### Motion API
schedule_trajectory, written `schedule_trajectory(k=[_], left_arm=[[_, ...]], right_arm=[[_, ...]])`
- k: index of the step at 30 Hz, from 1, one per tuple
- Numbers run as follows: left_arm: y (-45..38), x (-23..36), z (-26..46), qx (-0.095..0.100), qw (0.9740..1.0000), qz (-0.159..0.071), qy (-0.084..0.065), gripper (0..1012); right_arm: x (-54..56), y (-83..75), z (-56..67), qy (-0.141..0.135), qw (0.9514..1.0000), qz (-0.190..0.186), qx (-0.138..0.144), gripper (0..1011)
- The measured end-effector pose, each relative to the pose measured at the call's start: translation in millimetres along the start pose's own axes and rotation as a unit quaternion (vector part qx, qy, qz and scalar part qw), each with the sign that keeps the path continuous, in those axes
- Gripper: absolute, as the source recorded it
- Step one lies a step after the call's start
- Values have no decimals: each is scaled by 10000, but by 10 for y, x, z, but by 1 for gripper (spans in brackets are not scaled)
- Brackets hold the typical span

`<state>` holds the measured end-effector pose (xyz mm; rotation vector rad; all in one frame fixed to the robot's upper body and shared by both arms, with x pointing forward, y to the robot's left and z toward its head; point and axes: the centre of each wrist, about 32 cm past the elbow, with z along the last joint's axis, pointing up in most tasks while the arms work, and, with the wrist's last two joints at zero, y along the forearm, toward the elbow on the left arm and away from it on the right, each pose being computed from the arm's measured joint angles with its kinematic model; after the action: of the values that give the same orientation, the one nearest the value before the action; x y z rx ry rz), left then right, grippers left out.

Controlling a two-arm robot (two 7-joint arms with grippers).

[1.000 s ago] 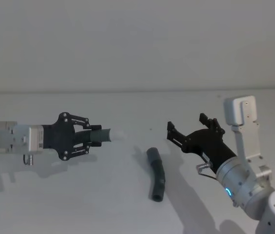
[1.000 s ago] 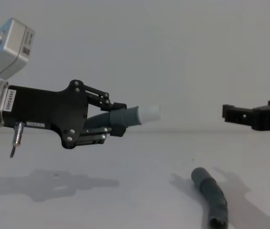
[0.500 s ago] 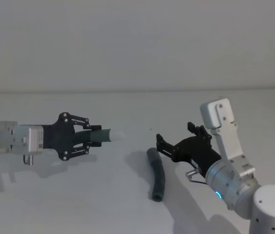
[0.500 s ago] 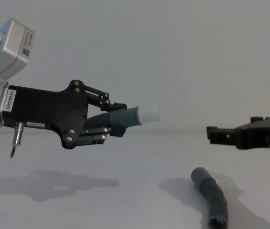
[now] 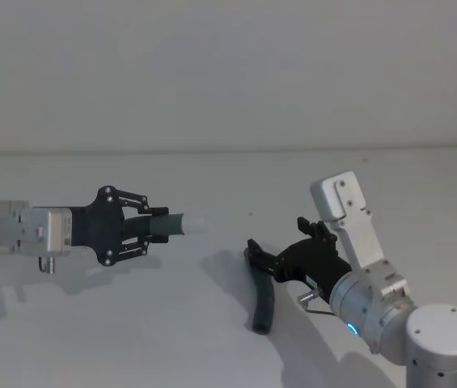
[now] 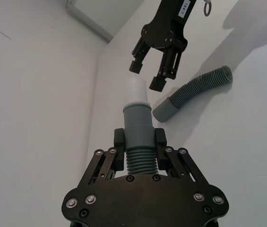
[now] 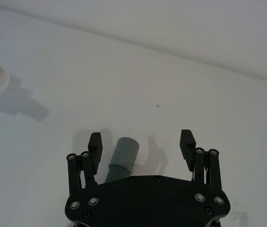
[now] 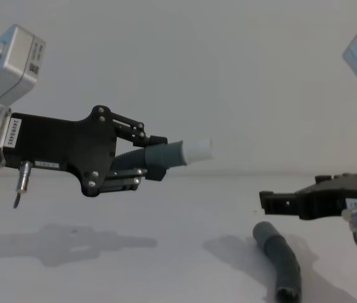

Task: Use both hands to pick up one end of the pipe from the table, align the ends, and insert them.

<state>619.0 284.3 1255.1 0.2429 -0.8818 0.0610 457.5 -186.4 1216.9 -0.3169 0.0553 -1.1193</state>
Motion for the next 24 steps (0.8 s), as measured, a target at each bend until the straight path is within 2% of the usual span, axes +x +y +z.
schedule_trajectory(k=[24], left_arm=[[1,0,0,-2,10000,1,-4,336]], right_arm=[[-55,37,-68,16,9983,340,-479,1001]])
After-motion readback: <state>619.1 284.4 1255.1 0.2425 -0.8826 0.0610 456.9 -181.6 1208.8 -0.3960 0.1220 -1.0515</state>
